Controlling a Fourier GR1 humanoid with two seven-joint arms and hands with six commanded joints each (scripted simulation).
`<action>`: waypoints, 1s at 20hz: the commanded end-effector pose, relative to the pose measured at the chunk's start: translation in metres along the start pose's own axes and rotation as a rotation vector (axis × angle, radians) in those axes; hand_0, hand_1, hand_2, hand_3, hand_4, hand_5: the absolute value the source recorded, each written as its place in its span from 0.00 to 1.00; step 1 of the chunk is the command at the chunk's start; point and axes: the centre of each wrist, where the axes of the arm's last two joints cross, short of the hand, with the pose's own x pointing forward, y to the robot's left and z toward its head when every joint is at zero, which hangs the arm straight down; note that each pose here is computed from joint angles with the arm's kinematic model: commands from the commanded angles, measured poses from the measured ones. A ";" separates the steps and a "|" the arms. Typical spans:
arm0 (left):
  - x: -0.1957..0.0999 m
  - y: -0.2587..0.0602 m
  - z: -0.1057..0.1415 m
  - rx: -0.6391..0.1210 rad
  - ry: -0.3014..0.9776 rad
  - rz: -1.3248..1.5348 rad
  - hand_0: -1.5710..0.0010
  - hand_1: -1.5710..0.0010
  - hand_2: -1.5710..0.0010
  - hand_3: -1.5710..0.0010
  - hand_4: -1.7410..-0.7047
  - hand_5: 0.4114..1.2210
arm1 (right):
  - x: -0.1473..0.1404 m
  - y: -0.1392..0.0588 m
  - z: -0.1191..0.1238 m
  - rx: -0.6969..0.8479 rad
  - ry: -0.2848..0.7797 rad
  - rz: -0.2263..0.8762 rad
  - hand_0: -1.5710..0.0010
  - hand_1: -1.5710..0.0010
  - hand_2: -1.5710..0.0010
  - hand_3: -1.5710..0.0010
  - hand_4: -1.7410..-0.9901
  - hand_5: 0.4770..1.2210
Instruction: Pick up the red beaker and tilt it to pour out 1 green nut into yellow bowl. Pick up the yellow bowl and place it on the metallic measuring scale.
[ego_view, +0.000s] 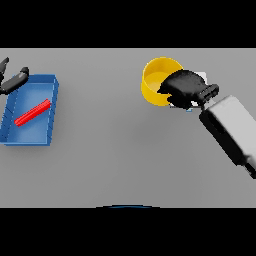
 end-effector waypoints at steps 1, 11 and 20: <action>0.000 -0.003 0.001 -0.001 0.004 -0.002 1.00 1.00 1.00 1.00 0.87 0.40 | -0.012 0.003 0.001 -0.007 0.015 0.001 0.01 0.00 0.02 0.27 0.00 1.00; -0.001 0.000 0.009 0.010 0.050 -0.002 1.00 1.00 1.00 1.00 0.85 0.45 | -0.077 0.026 -0.004 -0.021 0.202 -0.078 0.00 0.00 0.05 0.25 0.00 1.00; 0.002 -0.003 0.005 0.009 0.055 -0.018 1.00 1.00 1.00 1.00 0.86 0.48 | -0.088 0.054 -0.015 0.015 0.255 -0.134 0.00 0.00 0.12 0.11 0.00 1.00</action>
